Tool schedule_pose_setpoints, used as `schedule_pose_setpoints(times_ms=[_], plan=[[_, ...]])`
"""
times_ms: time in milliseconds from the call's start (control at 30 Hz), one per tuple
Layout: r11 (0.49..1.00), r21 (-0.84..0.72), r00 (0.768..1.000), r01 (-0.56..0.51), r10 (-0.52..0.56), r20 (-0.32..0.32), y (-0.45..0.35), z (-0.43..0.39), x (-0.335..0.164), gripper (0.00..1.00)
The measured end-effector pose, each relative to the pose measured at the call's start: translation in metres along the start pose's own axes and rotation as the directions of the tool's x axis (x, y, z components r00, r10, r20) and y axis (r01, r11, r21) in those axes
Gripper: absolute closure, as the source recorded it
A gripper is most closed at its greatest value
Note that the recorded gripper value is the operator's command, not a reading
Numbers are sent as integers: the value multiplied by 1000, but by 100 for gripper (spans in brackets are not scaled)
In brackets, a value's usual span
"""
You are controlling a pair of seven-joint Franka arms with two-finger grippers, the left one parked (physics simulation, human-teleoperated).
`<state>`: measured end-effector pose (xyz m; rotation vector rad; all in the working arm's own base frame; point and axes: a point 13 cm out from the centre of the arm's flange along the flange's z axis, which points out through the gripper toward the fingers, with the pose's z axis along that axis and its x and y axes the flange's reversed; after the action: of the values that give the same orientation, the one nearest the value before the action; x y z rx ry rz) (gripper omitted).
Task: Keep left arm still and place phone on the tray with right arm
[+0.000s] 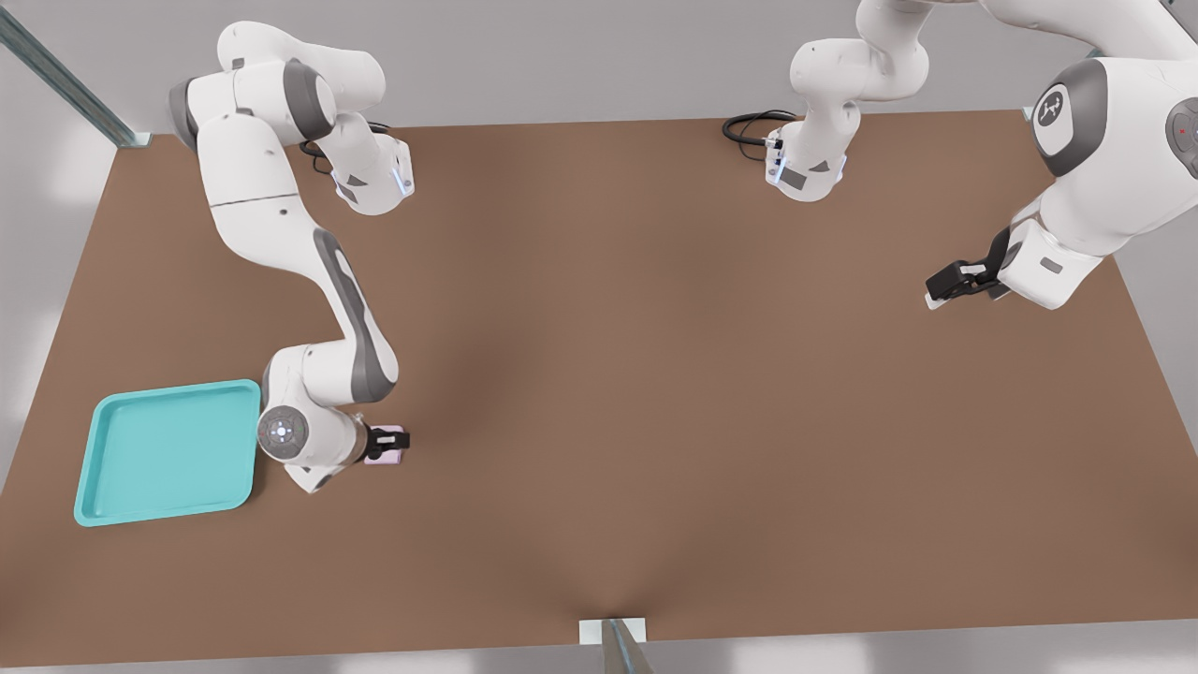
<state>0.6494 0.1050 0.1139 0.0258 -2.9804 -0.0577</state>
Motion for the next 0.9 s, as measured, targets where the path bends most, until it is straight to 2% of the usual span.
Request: schedule_pose_setpoints(times_ms=[333, 900], plan=[[999, -11, 999, -46, 46, -20, -16, 46, -1, 0], [998, -11, 998, -62, 62, -1, -29, 66, -6, 0]])
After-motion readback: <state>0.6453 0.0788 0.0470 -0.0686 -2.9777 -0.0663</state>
